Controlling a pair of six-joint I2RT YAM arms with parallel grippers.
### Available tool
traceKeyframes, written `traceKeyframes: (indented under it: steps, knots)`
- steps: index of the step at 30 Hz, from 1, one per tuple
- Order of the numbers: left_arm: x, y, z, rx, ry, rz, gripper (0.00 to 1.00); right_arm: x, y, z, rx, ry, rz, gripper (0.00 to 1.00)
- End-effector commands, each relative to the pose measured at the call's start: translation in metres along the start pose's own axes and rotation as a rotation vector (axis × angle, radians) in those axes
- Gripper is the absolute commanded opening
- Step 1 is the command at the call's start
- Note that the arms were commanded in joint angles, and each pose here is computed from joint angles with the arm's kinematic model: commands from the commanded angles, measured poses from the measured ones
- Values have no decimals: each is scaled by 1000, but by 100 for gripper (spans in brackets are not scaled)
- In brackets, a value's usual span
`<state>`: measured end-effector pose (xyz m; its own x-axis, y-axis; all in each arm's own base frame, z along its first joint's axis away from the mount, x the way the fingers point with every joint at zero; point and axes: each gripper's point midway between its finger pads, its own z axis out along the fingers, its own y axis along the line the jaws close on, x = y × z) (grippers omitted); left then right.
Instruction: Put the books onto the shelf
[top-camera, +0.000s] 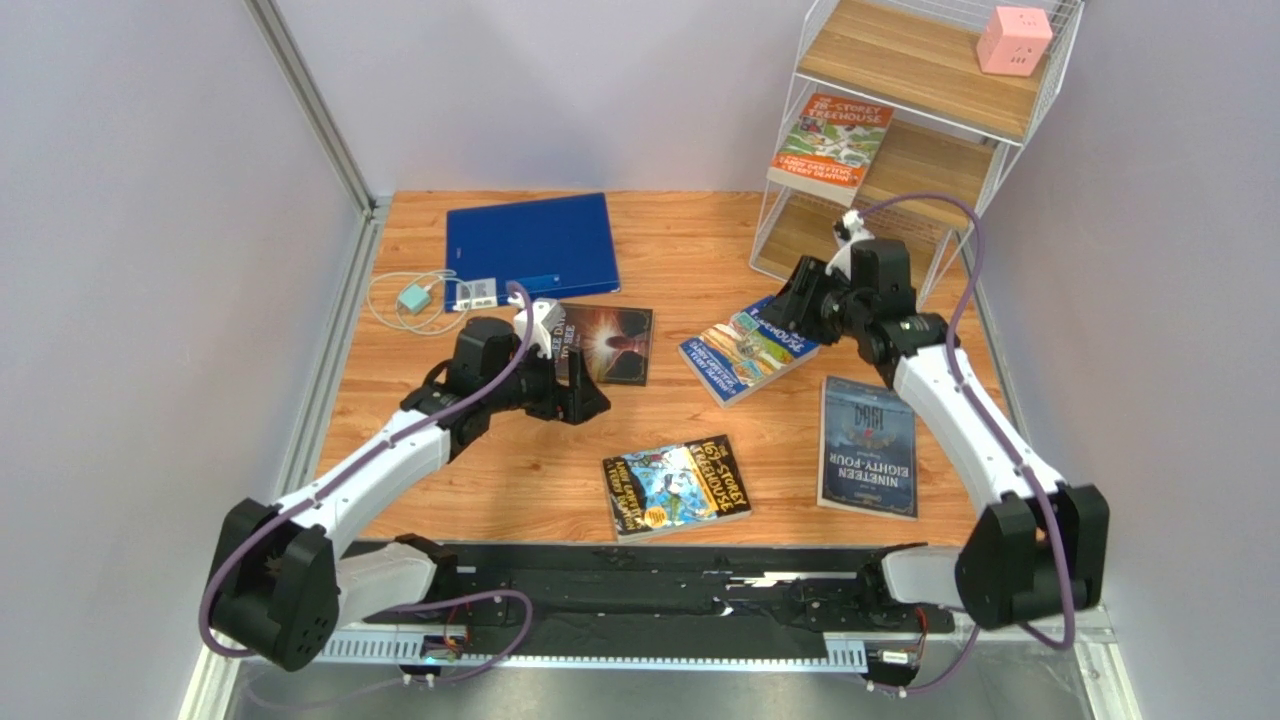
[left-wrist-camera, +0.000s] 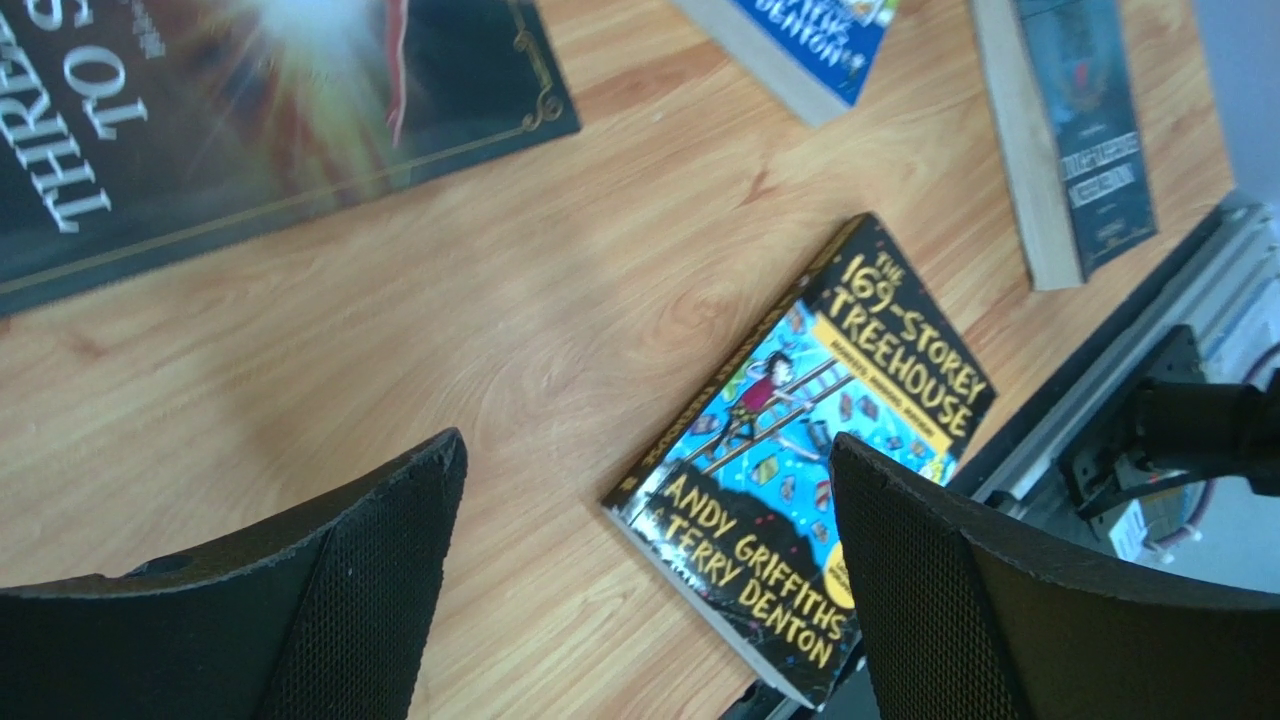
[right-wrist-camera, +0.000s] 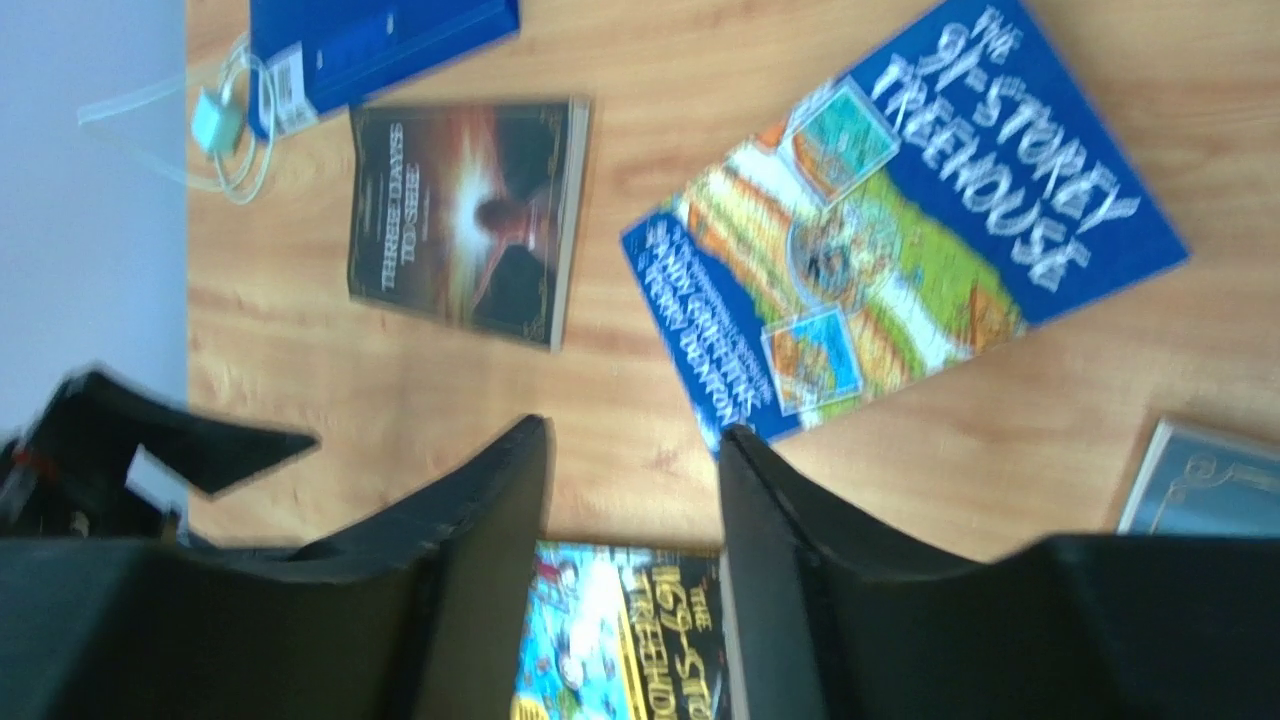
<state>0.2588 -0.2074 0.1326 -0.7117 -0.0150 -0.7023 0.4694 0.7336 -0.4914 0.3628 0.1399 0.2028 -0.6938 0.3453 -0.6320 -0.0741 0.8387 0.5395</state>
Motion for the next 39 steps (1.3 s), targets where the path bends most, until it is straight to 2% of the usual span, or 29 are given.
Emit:
traceKeyframes:
  steps: [1,3,6,7,8,9,10,11,12,16,24,29,39]
  knots:
    - [20,11,8,-77,64,-32,91,67,9,-24,-103,140,88,54]
    - [31,11,15,-83,112,-26,85,95,8,-30,-115,198,127,56]
    - [45,14,26,-131,206,13,55,144,2,-44,-118,301,166,66]
    - [51,23,25,-205,240,28,34,153,9,-52,-156,323,183,67]
    - [50,23,32,-227,263,47,26,172,3,-55,-151,364,195,69]
    - [55,19,35,-238,292,77,11,185,0,-63,-131,406,210,71]
    - [58,23,36,-273,314,88,3,190,1,-70,-143,404,218,73]
    - [58,23,43,-285,330,90,0,196,0,-74,-145,415,232,74]
    - [60,21,46,-285,340,94,0,210,-5,-79,-132,446,260,75]
    - [60,22,63,-297,367,94,0,223,4,-102,-196,440,322,85]
    - [63,24,81,-305,437,110,0,268,3,-102,-223,522,468,88]
    - [62,22,83,-301,442,114,0,274,13,-97,-238,544,436,88]
    - [71,24,78,-307,479,122,0,269,15,-37,-144,523,296,87]
